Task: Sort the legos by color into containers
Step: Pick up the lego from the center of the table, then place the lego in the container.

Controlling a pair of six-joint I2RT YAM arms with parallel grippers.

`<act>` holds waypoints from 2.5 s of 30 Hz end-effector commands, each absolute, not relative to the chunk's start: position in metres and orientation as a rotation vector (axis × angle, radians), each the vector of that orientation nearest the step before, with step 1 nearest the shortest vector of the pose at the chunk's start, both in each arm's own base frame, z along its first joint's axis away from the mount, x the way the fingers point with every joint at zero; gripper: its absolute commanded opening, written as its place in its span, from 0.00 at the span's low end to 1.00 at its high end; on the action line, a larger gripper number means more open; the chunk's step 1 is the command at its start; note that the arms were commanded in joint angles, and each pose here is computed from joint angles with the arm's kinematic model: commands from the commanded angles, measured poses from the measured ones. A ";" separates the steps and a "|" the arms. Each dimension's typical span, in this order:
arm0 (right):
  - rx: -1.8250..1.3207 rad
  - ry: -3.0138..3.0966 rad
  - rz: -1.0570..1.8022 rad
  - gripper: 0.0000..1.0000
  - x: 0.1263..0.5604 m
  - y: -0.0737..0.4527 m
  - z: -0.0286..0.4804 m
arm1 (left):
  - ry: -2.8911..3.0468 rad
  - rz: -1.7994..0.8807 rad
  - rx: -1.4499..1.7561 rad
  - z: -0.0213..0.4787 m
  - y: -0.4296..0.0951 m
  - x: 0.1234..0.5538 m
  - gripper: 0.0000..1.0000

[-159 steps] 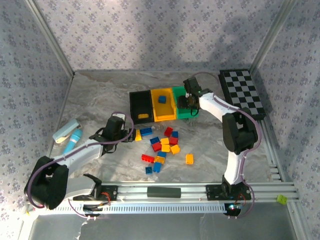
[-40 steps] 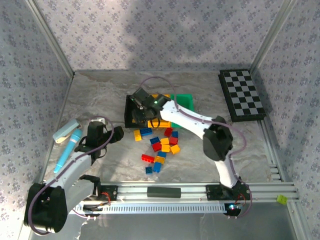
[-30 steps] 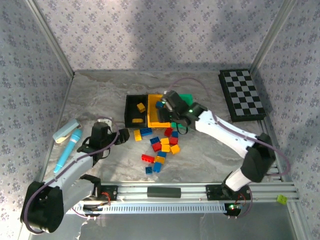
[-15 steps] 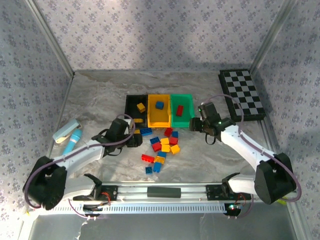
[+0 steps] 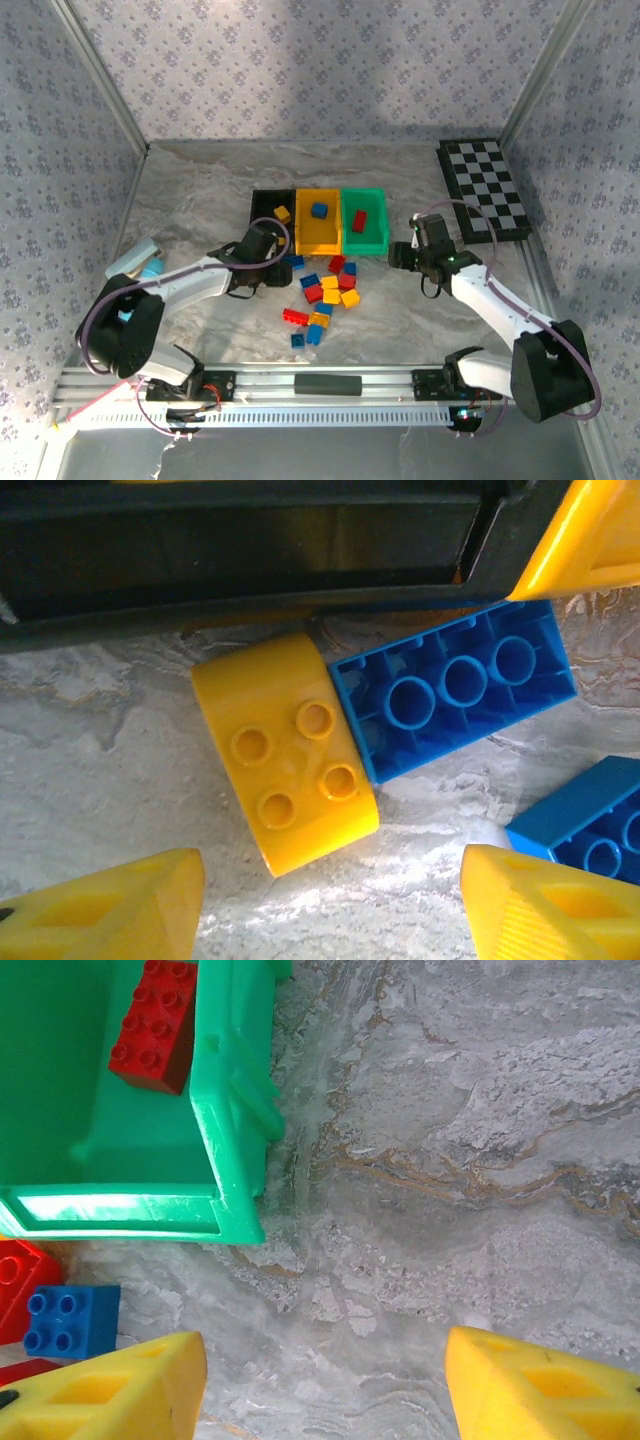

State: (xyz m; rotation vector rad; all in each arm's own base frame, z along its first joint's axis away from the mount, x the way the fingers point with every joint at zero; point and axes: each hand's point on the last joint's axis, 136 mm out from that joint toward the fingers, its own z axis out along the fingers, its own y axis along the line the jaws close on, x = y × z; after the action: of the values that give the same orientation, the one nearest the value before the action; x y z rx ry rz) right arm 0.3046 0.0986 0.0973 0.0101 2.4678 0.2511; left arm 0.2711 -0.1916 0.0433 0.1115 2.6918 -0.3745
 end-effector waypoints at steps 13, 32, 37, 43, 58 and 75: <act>-0.011 2.434 0.261 0.66 0.306 0.100 0.080 | 2.765 -0.191 0.112 0.028 -0.186 0.281 0.44; -0.002 2.426 0.225 0.66 0.309 0.096 0.077 | 2.442 -0.169 0.021 0.112 -0.163 0.276 0.20; -0.001 2.431 0.223 0.66 0.309 0.096 0.075 | 2.379 -0.091 0.064 0.136 -0.158 0.299 0.20; -0.005 2.430 0.216 0.66 0.309 0.096 0.074 | 2.413 -0.058 0.112 0.145 -0.165 0.347 0.22; -0.106 2.392 0.279 0.66 0.306 0.118 0.080 | 2.476 -0.126 0.163 0.130 -0.182 0.362 0.60; -0.475 2.495 0.481 0.65 0.226 0.224 0.068 | 2.366 -0.254 0.139 0.105 -0.161 0.315 0.60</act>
State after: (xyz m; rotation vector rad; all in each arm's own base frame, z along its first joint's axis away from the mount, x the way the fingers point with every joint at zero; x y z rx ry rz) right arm 0.2347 0.2229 0.0753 -0.4840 2.4328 0.5166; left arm 0.3088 -0.1560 0.0905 0.1591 2.4506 -0.1849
